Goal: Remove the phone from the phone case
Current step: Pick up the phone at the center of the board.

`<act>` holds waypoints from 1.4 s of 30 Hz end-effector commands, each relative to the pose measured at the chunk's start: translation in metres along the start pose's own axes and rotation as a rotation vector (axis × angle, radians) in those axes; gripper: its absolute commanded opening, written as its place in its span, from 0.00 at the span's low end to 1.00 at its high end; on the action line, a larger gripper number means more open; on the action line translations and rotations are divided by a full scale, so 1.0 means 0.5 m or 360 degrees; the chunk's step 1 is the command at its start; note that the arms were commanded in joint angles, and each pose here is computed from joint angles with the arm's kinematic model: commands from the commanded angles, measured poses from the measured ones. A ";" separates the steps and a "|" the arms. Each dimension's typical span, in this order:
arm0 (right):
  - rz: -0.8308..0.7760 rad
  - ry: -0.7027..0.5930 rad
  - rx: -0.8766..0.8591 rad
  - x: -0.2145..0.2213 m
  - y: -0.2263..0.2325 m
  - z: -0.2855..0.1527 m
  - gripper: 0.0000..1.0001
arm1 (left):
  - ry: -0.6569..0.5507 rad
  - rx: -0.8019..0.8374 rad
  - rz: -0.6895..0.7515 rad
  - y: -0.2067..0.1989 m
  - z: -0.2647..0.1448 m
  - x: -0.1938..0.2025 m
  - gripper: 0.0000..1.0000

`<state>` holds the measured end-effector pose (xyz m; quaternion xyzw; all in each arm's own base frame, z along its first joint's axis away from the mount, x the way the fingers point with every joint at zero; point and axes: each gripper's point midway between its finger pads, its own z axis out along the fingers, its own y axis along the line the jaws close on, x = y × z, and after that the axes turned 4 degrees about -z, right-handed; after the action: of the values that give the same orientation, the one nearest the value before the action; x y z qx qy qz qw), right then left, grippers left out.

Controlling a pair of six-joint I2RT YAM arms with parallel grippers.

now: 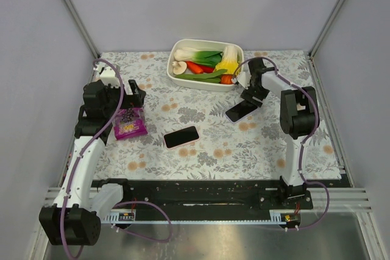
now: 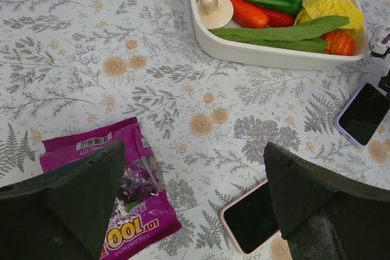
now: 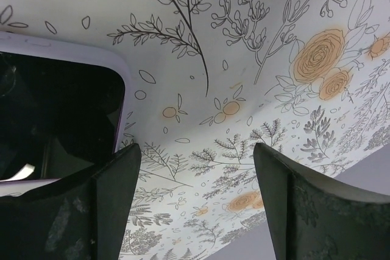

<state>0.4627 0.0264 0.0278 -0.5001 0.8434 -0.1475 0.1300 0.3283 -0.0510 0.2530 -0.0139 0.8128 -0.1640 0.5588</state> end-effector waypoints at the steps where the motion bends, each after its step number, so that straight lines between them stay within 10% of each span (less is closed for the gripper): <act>1: -0.0068 -0.0194 0.0034 -0.037 -0.011 -0.041 0.83 | -0.0104 0.0042 0.0030 -0.013 -0.003 -0.047 0.99; 27: -0.0390 -0.0439 -0.0084 -0.114 0.150 -0.162 0.84 | -0.0134 0.0024 0.0037 -0.002 -0.010 -0.051 0.99; 42: -0.0150 -0.0191 0.0090 -0.035 -0.003 -0.072 0.82 | -0.0125 0.0016 0.0026 0.003 -0.007 -0.049 0.99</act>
<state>0.4408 0.0633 0.0604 -0.5451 0.8081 -0.1170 0.1902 0.3295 -0.0435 0.2538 -0.0224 0.8116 -0.1596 0.5615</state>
